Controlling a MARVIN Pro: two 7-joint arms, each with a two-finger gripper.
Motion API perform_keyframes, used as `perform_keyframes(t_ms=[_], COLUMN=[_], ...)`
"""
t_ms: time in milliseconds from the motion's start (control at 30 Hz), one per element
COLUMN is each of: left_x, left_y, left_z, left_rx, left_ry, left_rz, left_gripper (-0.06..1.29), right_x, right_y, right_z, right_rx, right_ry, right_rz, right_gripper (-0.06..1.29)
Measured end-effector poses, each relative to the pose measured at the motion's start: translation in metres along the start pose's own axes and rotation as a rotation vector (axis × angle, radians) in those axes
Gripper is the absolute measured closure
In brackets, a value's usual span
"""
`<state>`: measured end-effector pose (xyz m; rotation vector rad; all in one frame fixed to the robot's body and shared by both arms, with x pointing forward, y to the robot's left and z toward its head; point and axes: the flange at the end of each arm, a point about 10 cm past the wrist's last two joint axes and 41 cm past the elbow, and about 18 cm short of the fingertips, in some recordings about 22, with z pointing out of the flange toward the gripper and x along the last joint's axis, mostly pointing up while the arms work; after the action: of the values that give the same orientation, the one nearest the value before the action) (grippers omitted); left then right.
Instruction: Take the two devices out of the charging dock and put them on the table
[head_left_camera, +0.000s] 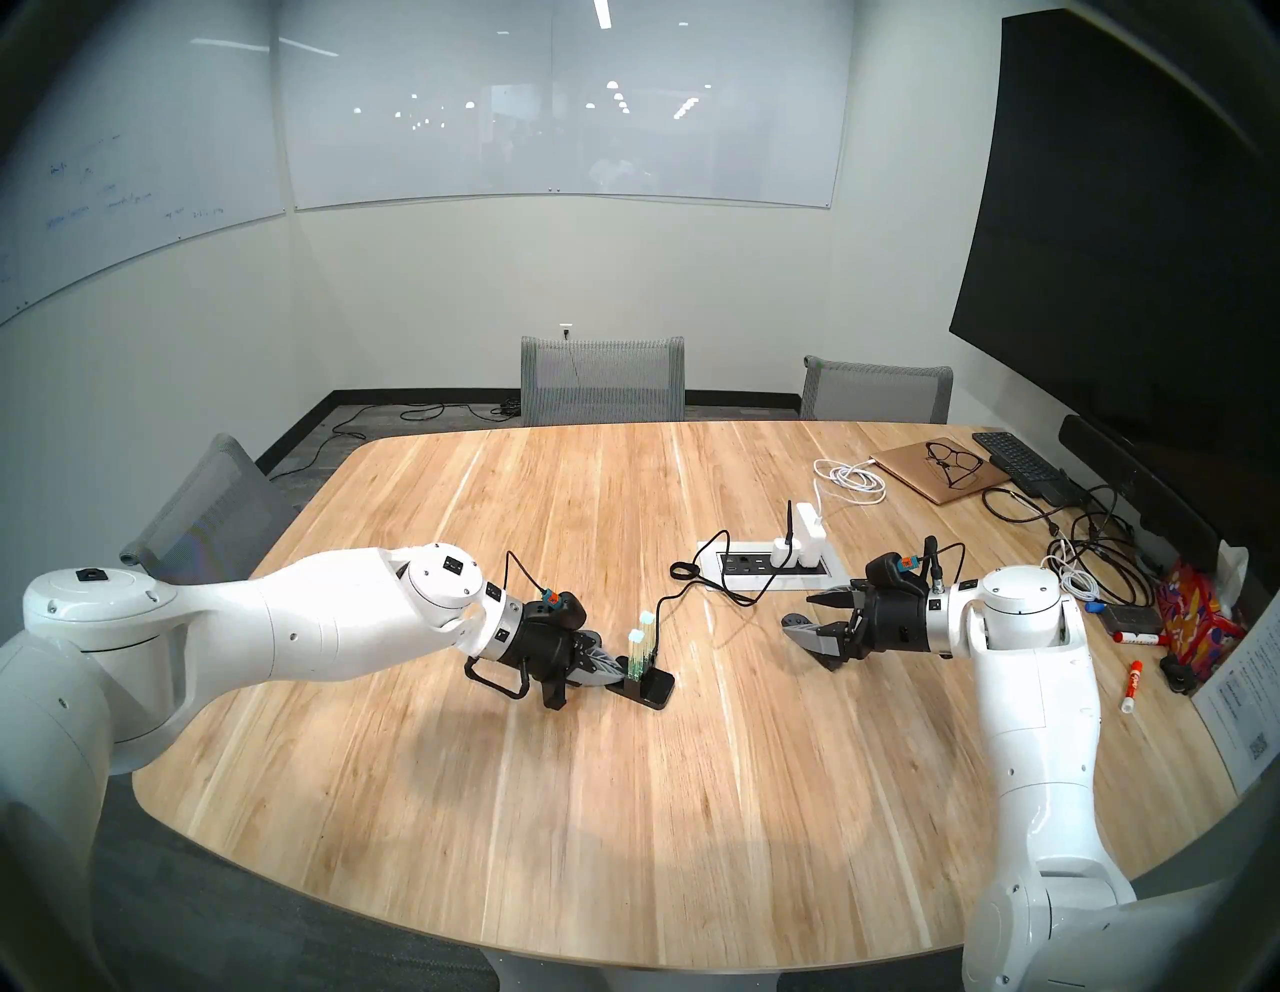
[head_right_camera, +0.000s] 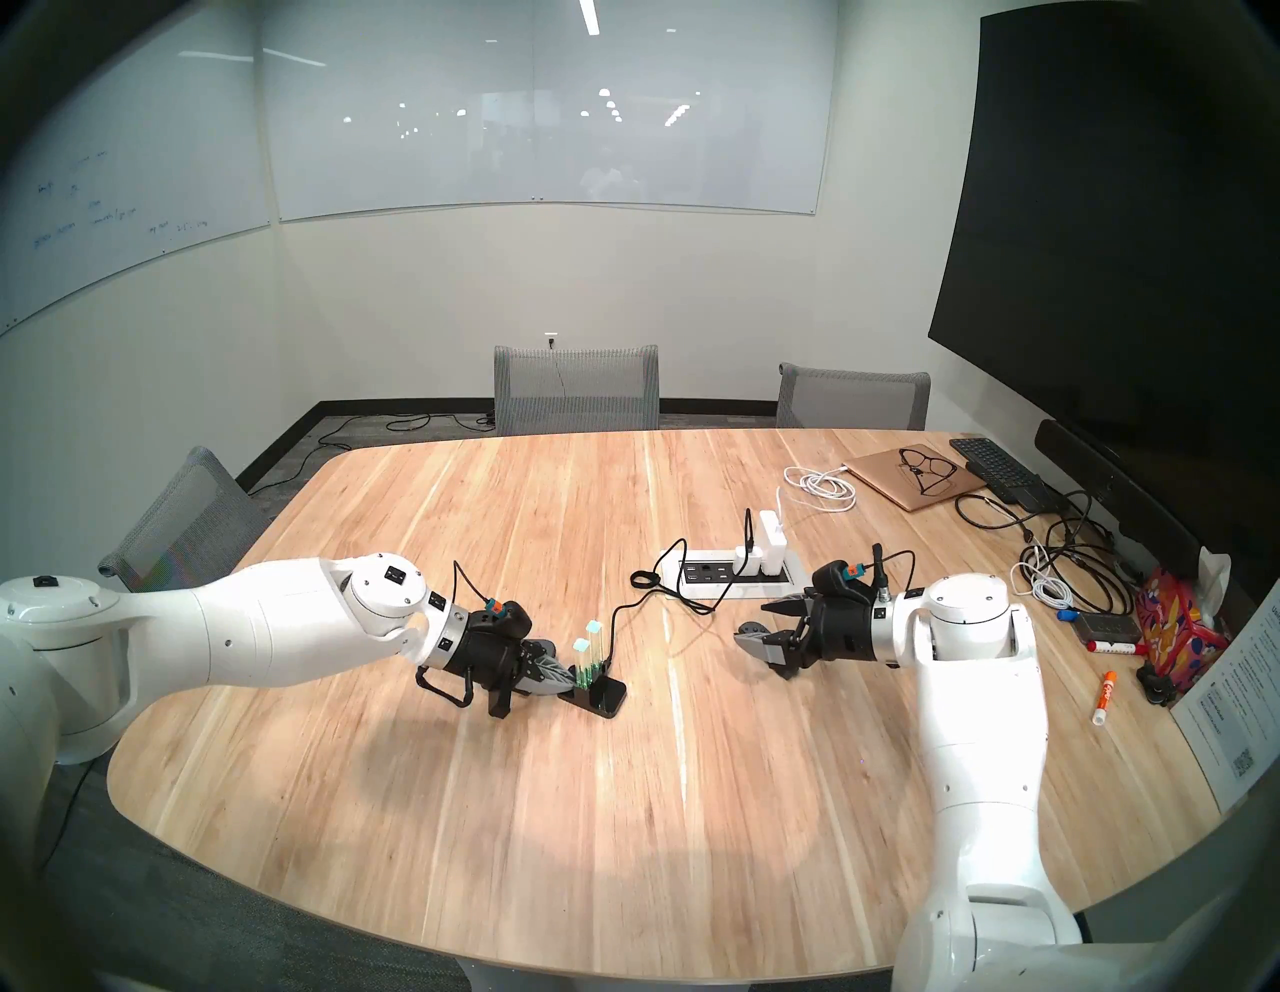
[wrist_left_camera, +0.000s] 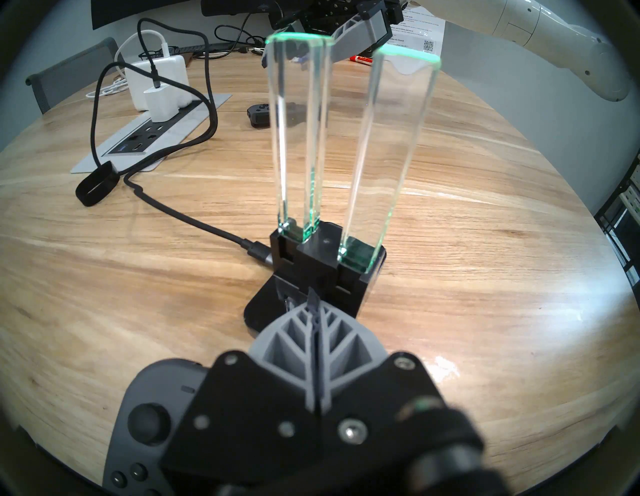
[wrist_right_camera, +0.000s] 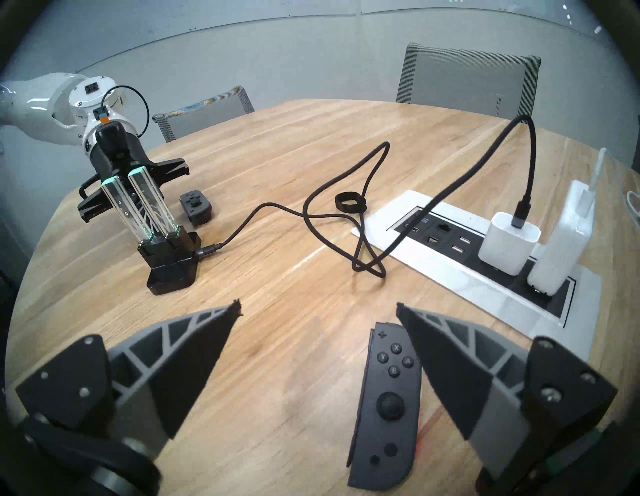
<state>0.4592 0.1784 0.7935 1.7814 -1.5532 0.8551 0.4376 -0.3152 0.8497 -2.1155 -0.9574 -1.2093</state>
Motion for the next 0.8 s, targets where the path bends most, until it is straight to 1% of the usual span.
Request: perform_keyframes(t_ms=[200, 367, 667, 800], left_x=[0.000, 0.000, 0.000, 0.000], left_y=[0.000, 0.000, 0.000, 0.000], left_z=[0.000, 0.000, 0.000, 0.000], left_rx=[0.000, 0.000, 0.000, 0.000], left_ry=[0.000, 0.000, 0.000, 0.000], left_rz=[0.000, 0.000, 0.000, 0.000], left_gripper=[1.25, 1.25, 1.25, 1.25], right_x=[0.001, 0.002, 0.008, 0.009], right_y=[-0.005, -0.009, -0.016, -0.018], right_z=[-0.007, -0.014, -0.025, -0.026], right_rx=[0.006, 0.001, -0.034, -0.053], right_ry=[0.024, 0.059, 0.147, 0.170], right_rz=[-0.005, -0.014, -0.051, -0.066], right_gripper=[0.03, 0.03, 0.03, 0.03])
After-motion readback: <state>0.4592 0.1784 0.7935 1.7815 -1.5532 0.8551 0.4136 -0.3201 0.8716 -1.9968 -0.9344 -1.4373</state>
